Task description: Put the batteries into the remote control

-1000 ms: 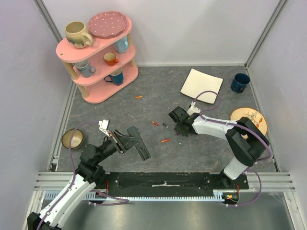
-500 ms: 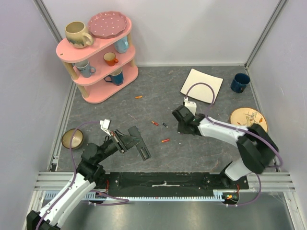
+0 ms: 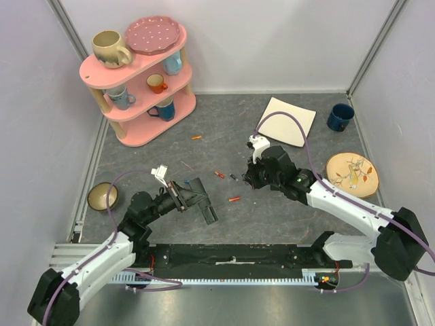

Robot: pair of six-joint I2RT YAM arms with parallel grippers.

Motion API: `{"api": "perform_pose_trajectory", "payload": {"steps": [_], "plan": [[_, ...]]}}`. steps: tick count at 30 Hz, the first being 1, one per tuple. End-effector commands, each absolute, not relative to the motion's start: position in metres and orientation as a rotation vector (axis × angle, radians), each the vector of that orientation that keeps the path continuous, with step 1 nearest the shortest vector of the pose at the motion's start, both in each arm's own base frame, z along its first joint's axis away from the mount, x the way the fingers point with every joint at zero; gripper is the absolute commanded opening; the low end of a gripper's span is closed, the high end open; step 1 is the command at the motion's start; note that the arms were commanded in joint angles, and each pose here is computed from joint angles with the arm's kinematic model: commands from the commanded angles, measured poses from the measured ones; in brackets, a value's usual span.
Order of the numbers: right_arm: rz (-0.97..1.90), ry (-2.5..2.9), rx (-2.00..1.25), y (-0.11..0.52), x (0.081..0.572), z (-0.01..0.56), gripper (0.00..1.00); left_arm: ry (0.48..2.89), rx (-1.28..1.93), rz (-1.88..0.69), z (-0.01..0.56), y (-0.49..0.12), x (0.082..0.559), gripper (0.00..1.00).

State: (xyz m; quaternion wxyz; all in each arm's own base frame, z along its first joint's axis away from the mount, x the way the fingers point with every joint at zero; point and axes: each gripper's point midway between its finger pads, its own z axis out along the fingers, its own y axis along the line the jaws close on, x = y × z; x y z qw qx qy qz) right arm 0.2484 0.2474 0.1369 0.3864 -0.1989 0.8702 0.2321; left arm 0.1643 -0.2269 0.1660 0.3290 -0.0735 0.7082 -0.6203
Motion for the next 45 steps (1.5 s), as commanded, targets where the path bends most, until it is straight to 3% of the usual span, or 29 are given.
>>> {"api": "perform_pose_trajectory", "payload": {"steps": [1, 17, 45], "plan": [[0.687, 2.057, -0.602, 0.263, 0.242, 0.179, 0.00, 1.809, -0.166, -1.586, 0.157, -0.225, 0.169, 0.02], [0.807, 1.826, -0.417, 0.314, 0.183, 0.245, 0.00, 1.684, -0.322, -1.600, 0.173, -0.219, 0.189, 0.02], [0.767, 1.772, -0.476, 0.361, 0.158, 0.249, 0.00, 1.686, -0.416, -1.691, 0.168, -0.218, 0.182, 0.02]]}}
